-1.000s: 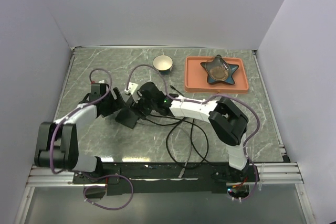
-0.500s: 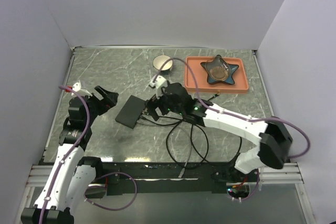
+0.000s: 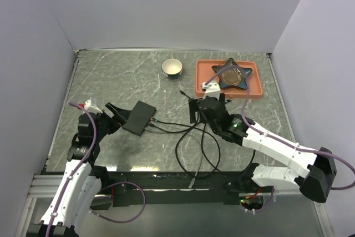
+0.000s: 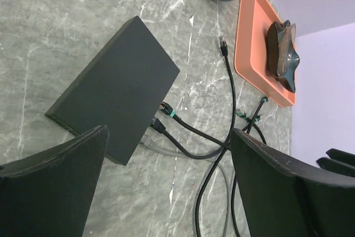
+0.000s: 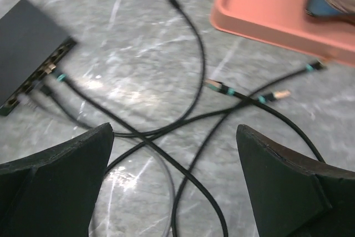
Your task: Insert the plug into the switch port
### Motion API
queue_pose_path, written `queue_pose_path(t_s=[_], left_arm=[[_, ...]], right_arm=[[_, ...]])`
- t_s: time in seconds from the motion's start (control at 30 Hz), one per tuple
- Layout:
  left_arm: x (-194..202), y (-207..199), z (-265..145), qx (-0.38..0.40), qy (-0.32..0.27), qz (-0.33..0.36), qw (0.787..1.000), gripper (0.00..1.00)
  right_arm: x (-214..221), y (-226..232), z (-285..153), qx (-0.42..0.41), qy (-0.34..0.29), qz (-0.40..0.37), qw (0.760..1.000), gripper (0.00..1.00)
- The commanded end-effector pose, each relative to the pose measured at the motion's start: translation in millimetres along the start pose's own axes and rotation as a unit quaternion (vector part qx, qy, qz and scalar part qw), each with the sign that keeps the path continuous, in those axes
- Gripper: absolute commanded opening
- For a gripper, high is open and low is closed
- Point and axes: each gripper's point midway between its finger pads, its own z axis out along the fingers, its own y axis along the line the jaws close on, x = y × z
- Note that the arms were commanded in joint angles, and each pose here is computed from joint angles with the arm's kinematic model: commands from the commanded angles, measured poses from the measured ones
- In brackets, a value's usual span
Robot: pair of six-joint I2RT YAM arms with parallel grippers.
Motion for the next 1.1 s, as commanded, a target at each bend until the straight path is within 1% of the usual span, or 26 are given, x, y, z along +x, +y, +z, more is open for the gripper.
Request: queue_pose_path(t_s=[0.0,0.07,0.23,0.33,0.4,0.47,0.5,0.6,0.63,0.7,0.73,0.83,0.9,0.93,1.03,1.07], left_arm=[[-11,-17,0,0.019,-0.002,0.006,1.0,0.96],[-7,-15,2,0.017,0.007,0.008,1.0,0.96],[-6,-14,5,0.016,0.013,0.01,1.0,0.96],[-6,-14,8,0.018,0.012,0.005,1.0,0.96],[-3,-13,9,0.021,0.017,0.006,1.0,0.96],[-2,-12,10,0.017,0.02,0.004,1.0,0.96],[0,-11,11,0.017,0.023,0.004,1.0,0.96],[-1,-11,11,0.014,0.024,0.007,1.0,0.96],[0,-10,11,0.014,0.025,0.006,1.0,0.96],[1,-9,11,0.016,0.025,0.006,1.0,0.96],[0,-10,11,0.016,0.024,0.007,1.0,0.96],[1,-9,12,0.015,0.026,0.008,1.0,0.96],[1,-9,12,0.014,0.026,0.009,1.0,0.96],[1,-8,12,0.013,0.027,0.01,0.999,0.96],[3,-6,13,0.01,0.031,0.012,0.999,0.96],[3,-5,14,0.008,0.032,0.012,0.999,0.96]], right_arm=[[-6,-43,-4,0.072,-0.019,0.084,0.994,0.99],[-2,-49,0,0.075,-0.007,0.103,0.992,0.99],[12,-75,19,0.115,0.036,0.142,0.983,0.99],[28,-81,31,0.123,0.074,0.158,0.977,0.99],[40,-79,40,0.121,0.099,0.163,0.974,0.97],[48,-80,47,0.122,0.114,0.165,0.972,0.91],[56,-80,53,0.127,0.13,0.16,0.97,0.91],[75,-76,67,0.131,0.169,0.159,0.964,0.79],[79,-73,70,0.128,0.18,0.163,0.961,0.72],[92,-72,78,0.134,0.204,0.159,0.957,0.69],[96,-71,81,0.135,0.21,0.162,0.955,0.6],[105,-66,88,0.131,0.224,0.167,0.951,0.54],[110,-64,92,0.129,0.232,0.169,0.949,0.54],[111,-63,94,0.128,0.234,0.17,0.949,0.52],[118,-61,98,0.127,0.248,0.167,0.946,0.5],[120,-61,100,0.129,0.254,0.166,0.944,0.46]])
